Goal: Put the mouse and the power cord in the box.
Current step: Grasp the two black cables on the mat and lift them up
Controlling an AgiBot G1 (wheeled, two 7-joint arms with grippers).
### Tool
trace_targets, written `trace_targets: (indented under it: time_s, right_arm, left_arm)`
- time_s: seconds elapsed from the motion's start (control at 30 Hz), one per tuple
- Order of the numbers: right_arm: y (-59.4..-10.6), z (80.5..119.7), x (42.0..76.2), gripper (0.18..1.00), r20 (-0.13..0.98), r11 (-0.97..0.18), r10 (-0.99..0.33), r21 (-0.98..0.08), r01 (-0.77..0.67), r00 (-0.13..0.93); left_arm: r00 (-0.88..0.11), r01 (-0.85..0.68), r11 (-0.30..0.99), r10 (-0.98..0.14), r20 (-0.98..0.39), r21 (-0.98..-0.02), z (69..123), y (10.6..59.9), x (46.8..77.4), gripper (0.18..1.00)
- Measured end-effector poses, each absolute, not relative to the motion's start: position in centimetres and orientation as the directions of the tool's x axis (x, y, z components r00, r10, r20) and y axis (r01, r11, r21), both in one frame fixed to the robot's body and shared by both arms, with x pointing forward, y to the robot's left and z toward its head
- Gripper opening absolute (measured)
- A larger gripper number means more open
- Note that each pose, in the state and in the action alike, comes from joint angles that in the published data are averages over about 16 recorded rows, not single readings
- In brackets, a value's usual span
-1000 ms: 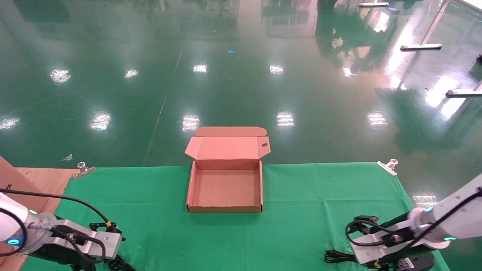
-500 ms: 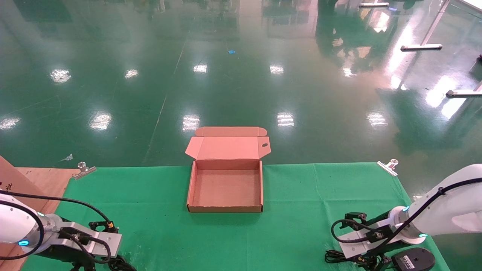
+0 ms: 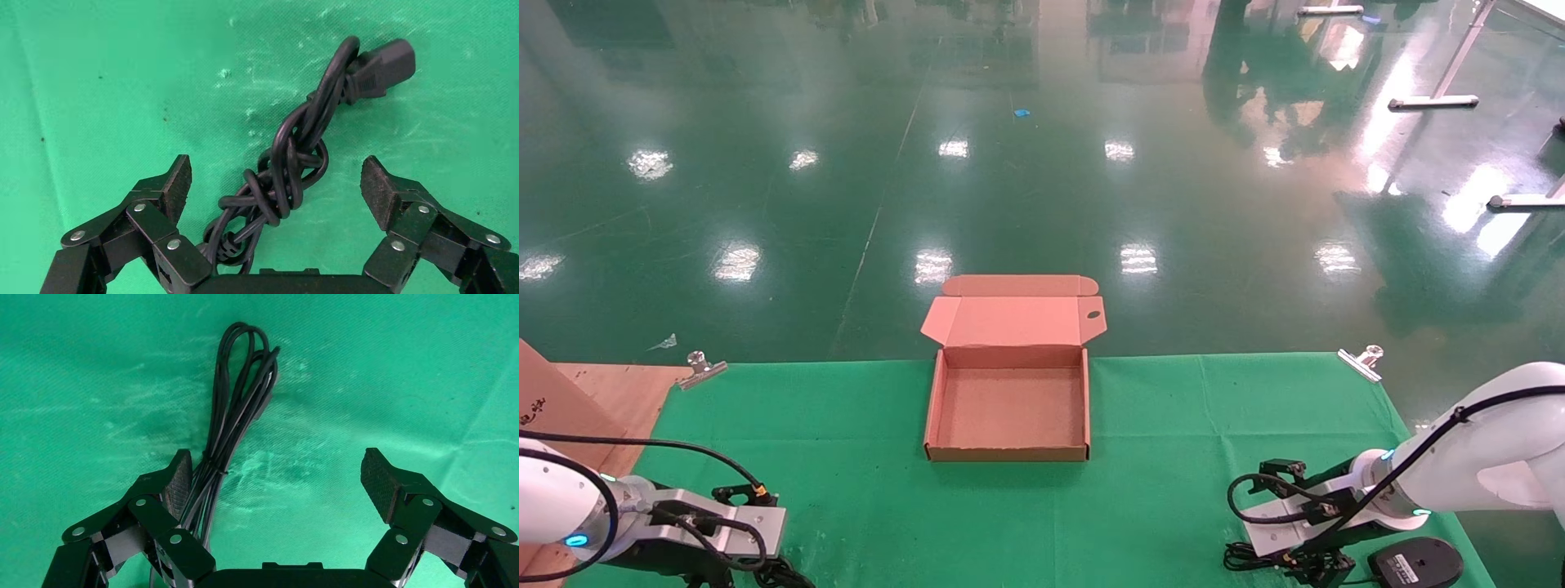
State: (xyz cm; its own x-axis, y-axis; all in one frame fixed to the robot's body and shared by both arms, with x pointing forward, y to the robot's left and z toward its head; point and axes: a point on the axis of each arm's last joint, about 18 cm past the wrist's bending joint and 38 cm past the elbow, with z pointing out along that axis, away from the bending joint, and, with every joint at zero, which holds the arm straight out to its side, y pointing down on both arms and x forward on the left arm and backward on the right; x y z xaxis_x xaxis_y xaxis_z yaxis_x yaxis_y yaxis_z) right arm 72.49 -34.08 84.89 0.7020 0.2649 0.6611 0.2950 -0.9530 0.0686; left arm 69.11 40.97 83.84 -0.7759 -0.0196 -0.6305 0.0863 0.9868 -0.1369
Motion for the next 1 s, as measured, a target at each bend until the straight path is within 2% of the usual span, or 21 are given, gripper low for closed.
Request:
trace_targets:
  time_s: [0.43,0.67,0.87,1.0]
  right_arm:
    - [-34.39,84.41,72.01,0.986,0.645,-0.948,0.275,0.060,0.311,0.713]
    - [-34.43,84.44,71.99,0.936,0.644,-0.946,0.284,0.066,0.318,0.710]
    - [-34.43,84.51,72.01,0.857,0.645,-0.943,0.292,0.073,0.324,0.706]
    - [-34.41,84.52,72.01,0.785,0.645,-0.941,0.297,0.075,0.329,0.704]
  left_arm:
    - [-0.775,0.088,0.989,-0.009,-0.632,-0.122,83.28,40.97,69.26,0.988]
    - [-0.779,0.099,0.989,0.006,-0.627,-0.114,83.18,40.74,69.25,0.941]
    - [-0.782,0.106,0.988,0.016,-0.623,-0.109,83.08,40.56,69.24,0.862]
    - [-0.784,0.108,0.988,0.019,-0.621,-0.106,83.03,40.54,69.21,0.778]
